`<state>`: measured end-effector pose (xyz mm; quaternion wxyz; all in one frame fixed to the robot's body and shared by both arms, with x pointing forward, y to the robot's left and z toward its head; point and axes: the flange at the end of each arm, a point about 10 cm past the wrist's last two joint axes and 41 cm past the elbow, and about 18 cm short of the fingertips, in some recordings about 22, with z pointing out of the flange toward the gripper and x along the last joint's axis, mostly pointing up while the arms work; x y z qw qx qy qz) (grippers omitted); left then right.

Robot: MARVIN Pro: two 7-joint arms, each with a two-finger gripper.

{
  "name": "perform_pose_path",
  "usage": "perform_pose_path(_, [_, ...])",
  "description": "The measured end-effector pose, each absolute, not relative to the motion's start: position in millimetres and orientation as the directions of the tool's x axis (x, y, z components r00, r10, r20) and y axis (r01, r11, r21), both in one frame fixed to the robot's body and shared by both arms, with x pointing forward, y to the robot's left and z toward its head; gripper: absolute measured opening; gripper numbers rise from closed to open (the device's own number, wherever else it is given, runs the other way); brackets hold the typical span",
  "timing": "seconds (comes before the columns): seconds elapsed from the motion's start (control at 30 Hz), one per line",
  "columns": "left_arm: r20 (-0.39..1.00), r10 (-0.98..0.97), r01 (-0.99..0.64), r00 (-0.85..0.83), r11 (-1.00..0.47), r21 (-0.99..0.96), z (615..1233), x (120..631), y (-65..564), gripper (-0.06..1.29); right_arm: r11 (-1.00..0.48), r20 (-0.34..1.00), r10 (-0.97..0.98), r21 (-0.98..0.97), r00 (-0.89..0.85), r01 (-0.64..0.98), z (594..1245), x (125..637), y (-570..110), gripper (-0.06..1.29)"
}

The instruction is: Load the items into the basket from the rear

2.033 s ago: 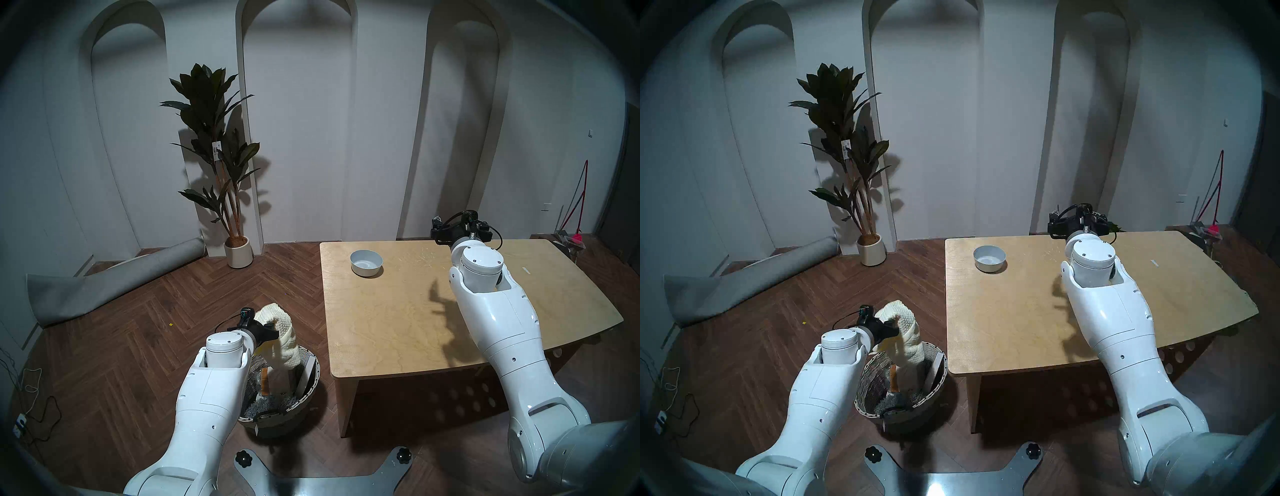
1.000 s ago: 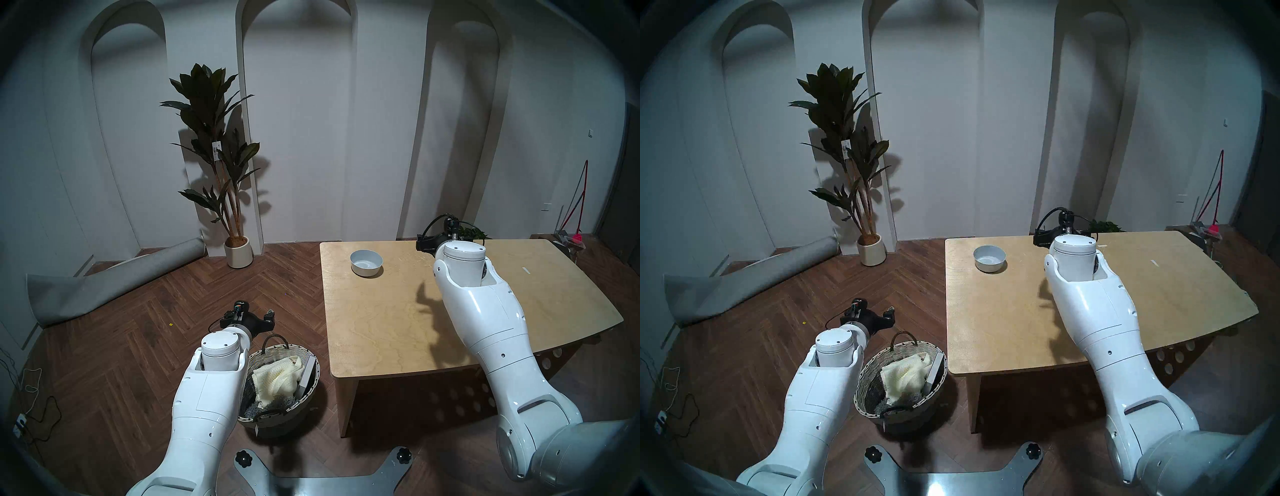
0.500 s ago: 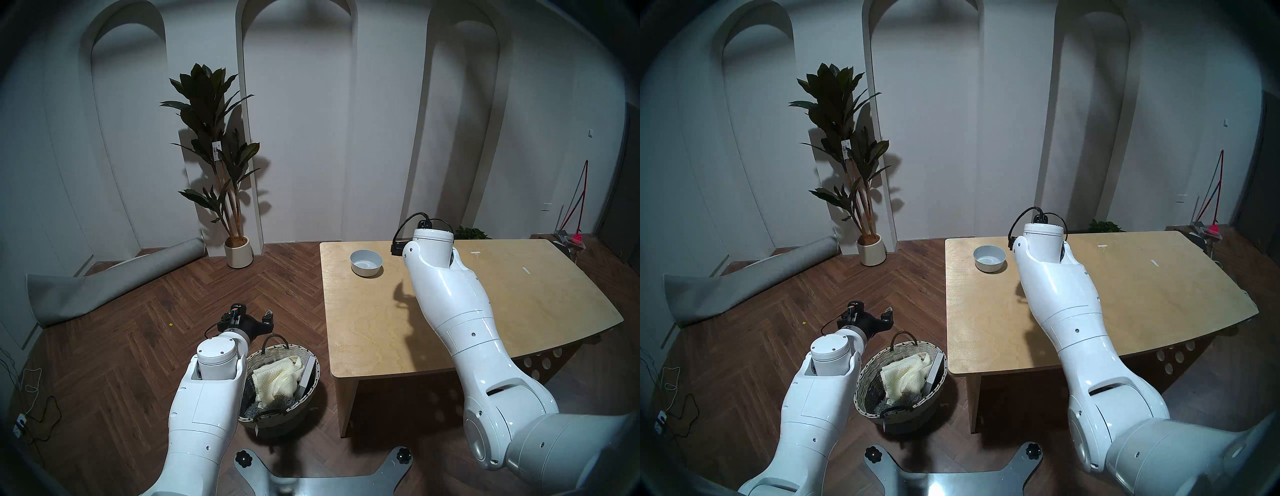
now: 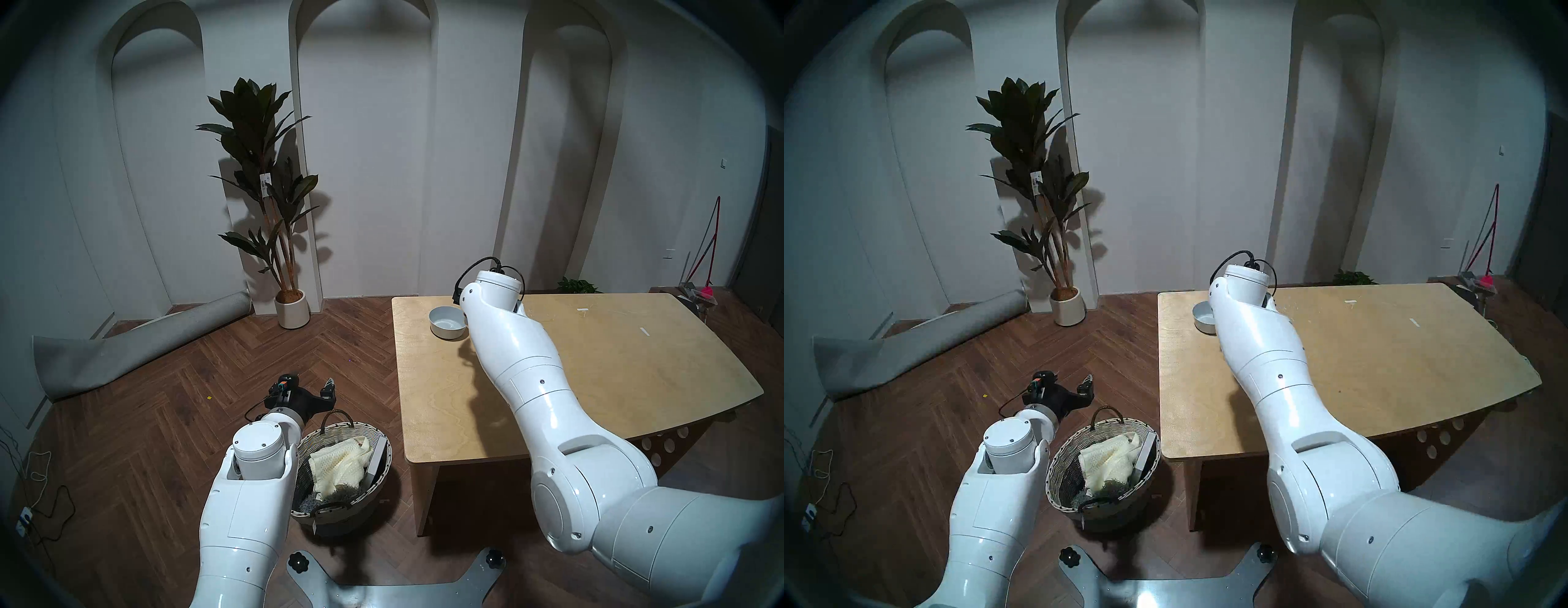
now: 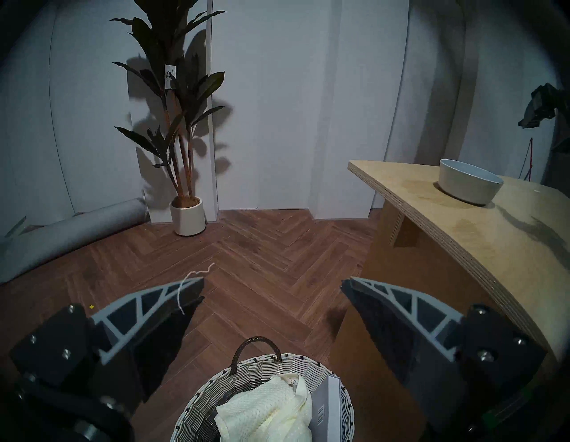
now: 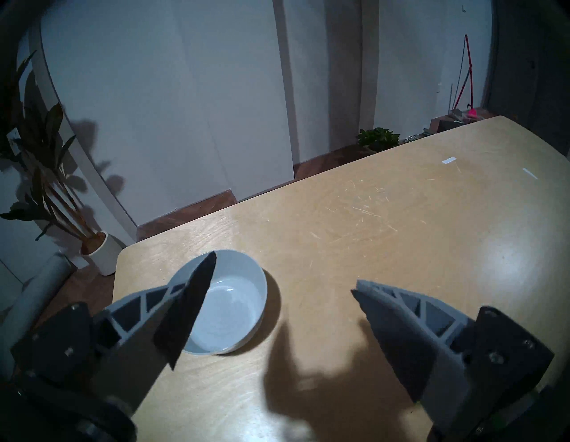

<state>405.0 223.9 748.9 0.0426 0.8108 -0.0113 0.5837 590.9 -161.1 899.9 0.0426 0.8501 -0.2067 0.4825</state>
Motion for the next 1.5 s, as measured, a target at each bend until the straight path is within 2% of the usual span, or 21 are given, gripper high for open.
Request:
perform_pose_path(0.27, [0.946,0.039,-0.06,0.323,-0.996,0.061,746.7,393.5,224.2,1.23,-0.888,0.848,-0.312,-0.099,0.429,-0.449,885.1,597.9,-134.4,1.25])
perform_pose_path(0.67, [0.943,0.037,-0.014,0.332,-0.999,0.044,743.7,380.5,228.2,1.23,-0.82,0.804,-0.408,-0.115,0.433,-0.56,843.3,599.0,-132.9,1.25])
perform_pose_path(1.5, [0.939,0.012,0.007,0.344,-1.0,0.011,742.2,375.1,214.7,1.23,-0.785,0.75,-0.528,-0.251,0.399,-0.567,835.7,612.3,-122.9,1.25])
